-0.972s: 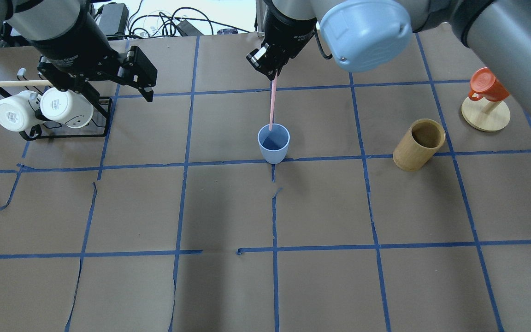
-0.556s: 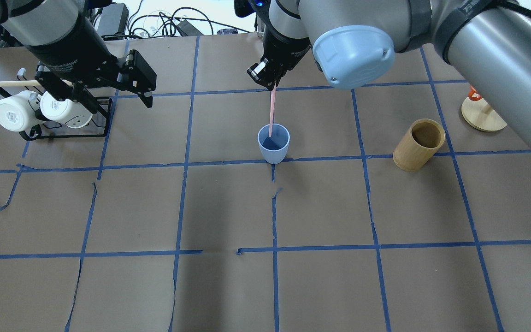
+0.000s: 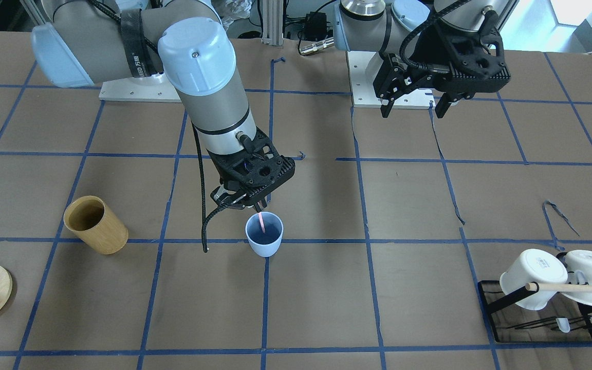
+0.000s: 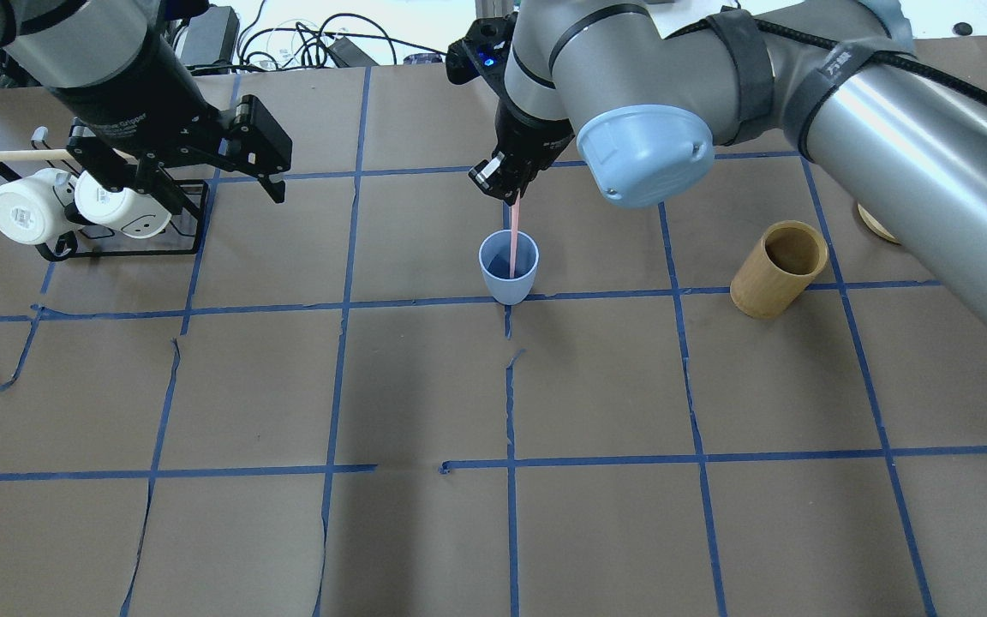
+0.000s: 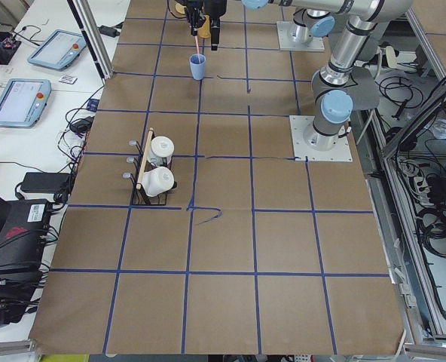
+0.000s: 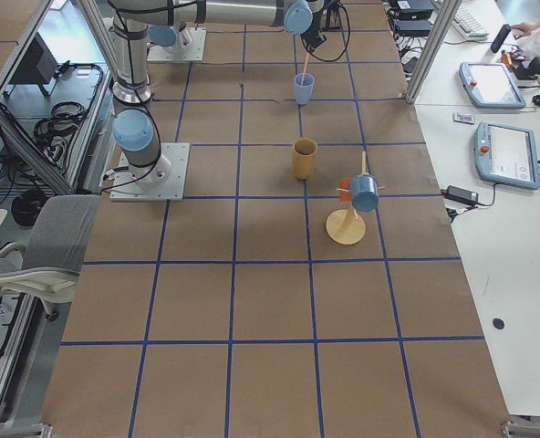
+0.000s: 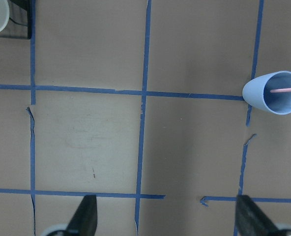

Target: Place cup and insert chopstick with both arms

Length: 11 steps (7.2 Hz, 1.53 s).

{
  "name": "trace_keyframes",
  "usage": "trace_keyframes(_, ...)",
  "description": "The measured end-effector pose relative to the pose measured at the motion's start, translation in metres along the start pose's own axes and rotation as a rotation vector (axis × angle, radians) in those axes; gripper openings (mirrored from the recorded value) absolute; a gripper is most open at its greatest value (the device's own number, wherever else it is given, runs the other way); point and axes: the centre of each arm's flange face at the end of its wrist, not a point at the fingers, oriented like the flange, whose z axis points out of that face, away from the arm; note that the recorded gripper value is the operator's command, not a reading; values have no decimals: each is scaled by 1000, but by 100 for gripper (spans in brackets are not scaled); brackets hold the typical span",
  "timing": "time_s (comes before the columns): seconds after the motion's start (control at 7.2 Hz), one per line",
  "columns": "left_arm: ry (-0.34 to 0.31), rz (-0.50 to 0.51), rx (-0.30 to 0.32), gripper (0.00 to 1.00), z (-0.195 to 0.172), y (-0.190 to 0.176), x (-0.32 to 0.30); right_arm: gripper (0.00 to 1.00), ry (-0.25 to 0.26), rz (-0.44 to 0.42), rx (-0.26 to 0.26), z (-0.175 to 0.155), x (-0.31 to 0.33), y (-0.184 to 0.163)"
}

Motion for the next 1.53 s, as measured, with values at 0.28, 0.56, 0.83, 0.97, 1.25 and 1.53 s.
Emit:
trace_keyframes(0.28, -2, 1, 3, 100, 0, 0, 0, 80, 6, 19, 24, -14, -1, -3)
trace_keyframes(0.56, -3, 1, 4, 100, 0, 0, 0, 81, 16, 65, 41, -61, 4, -17)
trace_keyframes(0.83, -3, 1, 5, 100, 0, 0, 0, 87, 44, 140, -49, -98, 49, -3)
trace_keyframes(0.97, -3, 1, 5, 100, -1, 0, 0, 87, 68, 169, -97, -113, 81, 19)
trace_keyframes(1.25, -4, 3, 5, 100, 0, 0, 0, 86, 102, 206, -163, -132, 107, 78)
trace_keyframes(1.53, -5, 5, 6, 100, -1, -1, 0, 87, 150, 252, -147, -148, 87, 128)
